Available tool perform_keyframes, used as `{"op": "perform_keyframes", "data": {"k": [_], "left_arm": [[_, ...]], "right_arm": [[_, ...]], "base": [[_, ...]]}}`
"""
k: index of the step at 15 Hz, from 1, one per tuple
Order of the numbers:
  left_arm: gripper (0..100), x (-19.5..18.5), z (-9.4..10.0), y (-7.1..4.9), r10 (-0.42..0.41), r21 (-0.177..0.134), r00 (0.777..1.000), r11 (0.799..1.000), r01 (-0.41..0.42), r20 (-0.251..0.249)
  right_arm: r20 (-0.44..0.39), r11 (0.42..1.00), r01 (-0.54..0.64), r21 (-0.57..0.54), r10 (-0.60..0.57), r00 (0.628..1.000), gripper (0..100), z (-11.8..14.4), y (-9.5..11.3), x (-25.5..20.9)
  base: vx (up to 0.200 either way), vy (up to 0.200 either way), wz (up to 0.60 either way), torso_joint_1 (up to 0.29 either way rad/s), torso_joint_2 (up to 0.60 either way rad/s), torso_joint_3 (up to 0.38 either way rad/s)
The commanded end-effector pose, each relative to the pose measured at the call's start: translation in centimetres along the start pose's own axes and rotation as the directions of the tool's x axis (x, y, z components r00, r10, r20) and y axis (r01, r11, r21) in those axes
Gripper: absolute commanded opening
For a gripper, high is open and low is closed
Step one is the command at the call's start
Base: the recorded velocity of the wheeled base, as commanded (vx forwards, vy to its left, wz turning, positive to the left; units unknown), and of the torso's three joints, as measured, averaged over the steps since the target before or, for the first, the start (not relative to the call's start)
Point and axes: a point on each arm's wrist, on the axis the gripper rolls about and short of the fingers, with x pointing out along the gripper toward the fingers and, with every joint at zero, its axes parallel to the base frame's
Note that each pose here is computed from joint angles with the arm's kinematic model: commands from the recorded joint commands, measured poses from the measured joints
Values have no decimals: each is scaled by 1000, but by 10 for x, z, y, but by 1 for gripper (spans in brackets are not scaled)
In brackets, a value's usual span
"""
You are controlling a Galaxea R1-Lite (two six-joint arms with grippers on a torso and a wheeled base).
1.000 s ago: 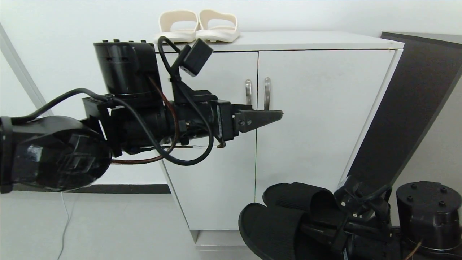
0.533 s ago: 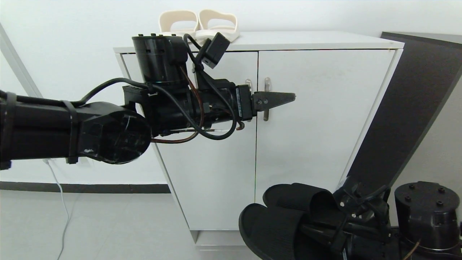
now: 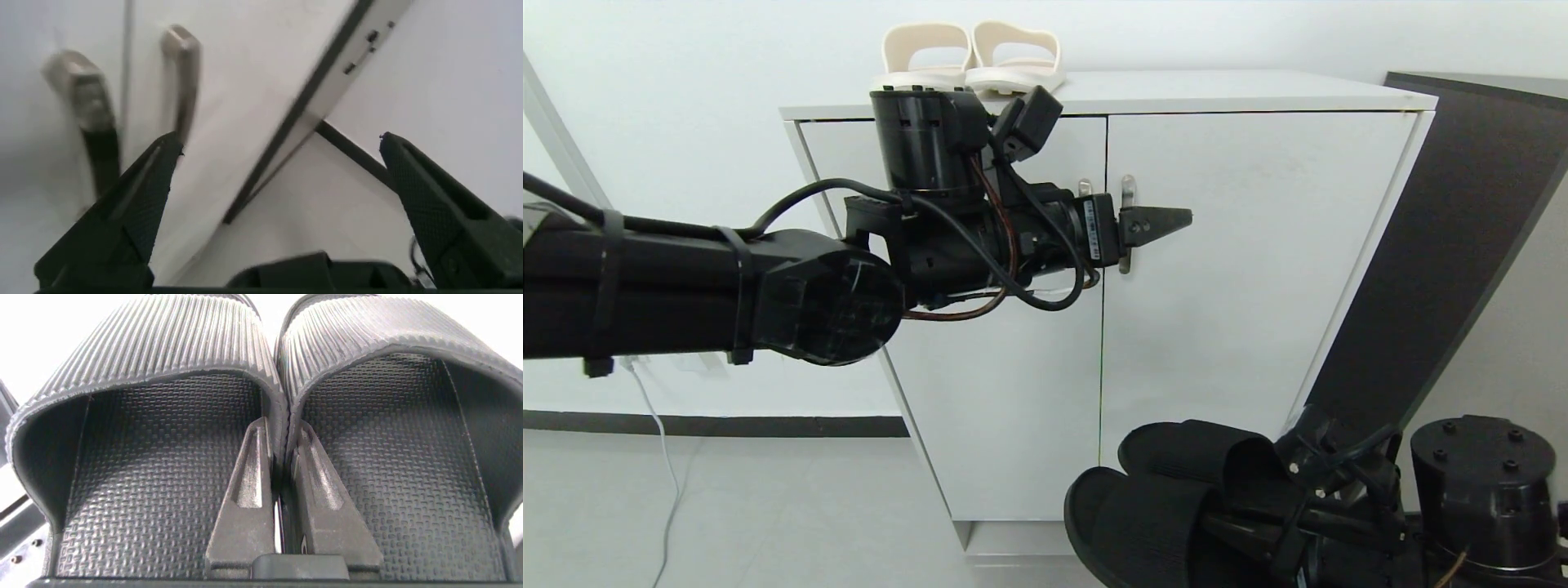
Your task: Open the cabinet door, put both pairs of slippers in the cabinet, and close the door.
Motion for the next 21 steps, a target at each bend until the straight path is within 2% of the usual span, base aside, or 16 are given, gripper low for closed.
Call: {"op": "perform_keyframes", "data": {"k": [1,4,8,9,13,15,16,18,21], "left_arm": [[100,7,-4,3,24,3,1000,1000,-24,-2],[100,9,-3,5,42,5,999,999,-42,6],[100,22,-11,11,43,-1,999,999,-44,-10],[0,22,-11,11,43,-5,999,999,-44,-10],[0,17,-7,8,42,-12,999,999,-42,0],[0,7,-3,3,40,-14,999,999,-40,2],[0,0,-3,-1,38,-15,999,999,-38,-3],[0,-15,-5,-17,15,-18,1000,1000,-15,-16],[0,-36,-5,-33,-9,-18,1000,1000,8,-23]], "right_arm": [[-3,1000,-2,0,2,1000,0,-1,0,0],[8,1000,-22,-1,22,1000,0,-1,1,-1],[1,1000,-22,0,22,1000,0,-3,0,-1],[1,1000,-22,0,22,1000,0,-4,1,-2],[-14,997,-75,-1,75,997,0,-8,2,-5],[6,992,-125,-6,125,992,0,-11,3,-10],[8,989,-149,-6,149,989,0,-13,4,-12],[4,986,-165,-26,166,986,0,-16,5,-14],[-34,973,-216,-81,214,976,0,-27,6,-19]], "base": [[0,0,0,0,0,0],[0,0,0,0,0,0],[0,0,0,0,0,0],[0,0,0,0,0,0],[0,0,0,0,0,0],[0,0,0,0,0,0],[0,0,0,0,0,0],[0,0,0,0,0,0],[0,0,0,0,0,0]]}}
